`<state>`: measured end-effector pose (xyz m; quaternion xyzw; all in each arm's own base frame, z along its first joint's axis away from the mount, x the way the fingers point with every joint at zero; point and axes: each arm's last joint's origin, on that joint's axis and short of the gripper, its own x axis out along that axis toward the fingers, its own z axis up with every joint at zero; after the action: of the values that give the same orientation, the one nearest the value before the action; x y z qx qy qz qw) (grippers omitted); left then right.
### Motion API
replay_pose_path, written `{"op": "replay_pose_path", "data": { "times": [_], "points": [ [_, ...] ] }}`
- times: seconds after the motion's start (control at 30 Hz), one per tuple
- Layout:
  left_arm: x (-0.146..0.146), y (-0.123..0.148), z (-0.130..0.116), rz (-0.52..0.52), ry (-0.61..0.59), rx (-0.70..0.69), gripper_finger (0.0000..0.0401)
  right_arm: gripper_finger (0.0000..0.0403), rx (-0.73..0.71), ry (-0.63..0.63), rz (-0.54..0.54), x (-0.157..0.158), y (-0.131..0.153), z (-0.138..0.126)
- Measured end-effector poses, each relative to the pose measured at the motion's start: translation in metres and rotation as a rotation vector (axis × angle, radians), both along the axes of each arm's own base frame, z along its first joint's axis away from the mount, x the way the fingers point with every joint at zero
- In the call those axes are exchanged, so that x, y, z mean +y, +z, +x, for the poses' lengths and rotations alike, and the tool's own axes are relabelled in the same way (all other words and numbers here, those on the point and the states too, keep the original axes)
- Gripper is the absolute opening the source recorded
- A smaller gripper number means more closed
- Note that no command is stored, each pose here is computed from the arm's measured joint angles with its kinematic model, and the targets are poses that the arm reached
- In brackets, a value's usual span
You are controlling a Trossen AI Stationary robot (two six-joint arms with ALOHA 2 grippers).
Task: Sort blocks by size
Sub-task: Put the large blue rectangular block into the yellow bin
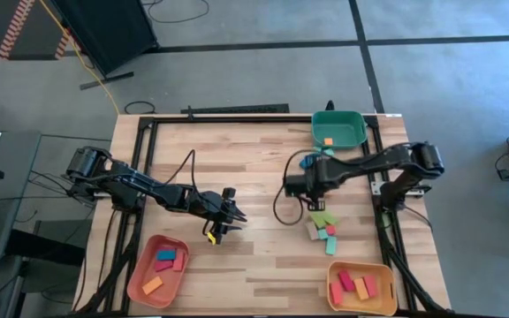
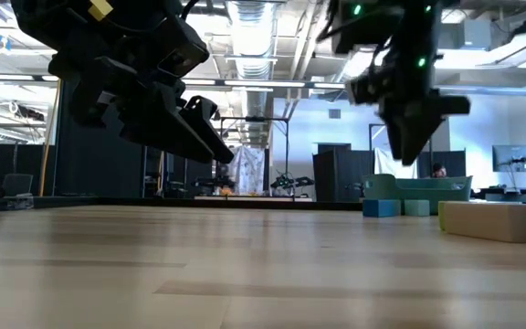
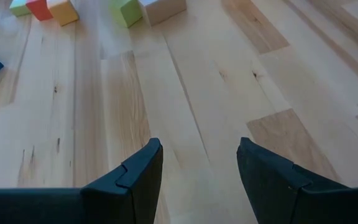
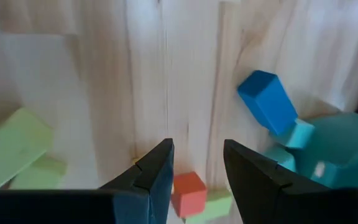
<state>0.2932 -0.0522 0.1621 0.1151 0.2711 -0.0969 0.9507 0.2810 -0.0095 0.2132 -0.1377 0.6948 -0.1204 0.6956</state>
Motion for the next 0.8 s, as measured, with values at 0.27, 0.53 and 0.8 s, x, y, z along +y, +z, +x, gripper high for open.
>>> {"op": "replay_pose_path", "data": {
  "times": [0.27, 0.53, 0.8],
  "points": [
    [0.000, 0.000, 0.000, 0.005, -0.003, 0.000, 0.0197, 0.0175, 0.066, 0.070, -0.028, -0.042, -0.024, -0.009],
    [0.000, 0.000, 0.000, 0.023, -0.014, -0.002, 0.0197, 0.0175, 0.015, 0.162, -0.084, -0.064, -0.026, -0.002],
    [0.000, 0.000, 0.000, 0.023, -0.014, -0.002, 0.0197, 0.0175, 0.089, 0.214, -0.066, -0.080, -0.039, -0.001]
  ]
}}
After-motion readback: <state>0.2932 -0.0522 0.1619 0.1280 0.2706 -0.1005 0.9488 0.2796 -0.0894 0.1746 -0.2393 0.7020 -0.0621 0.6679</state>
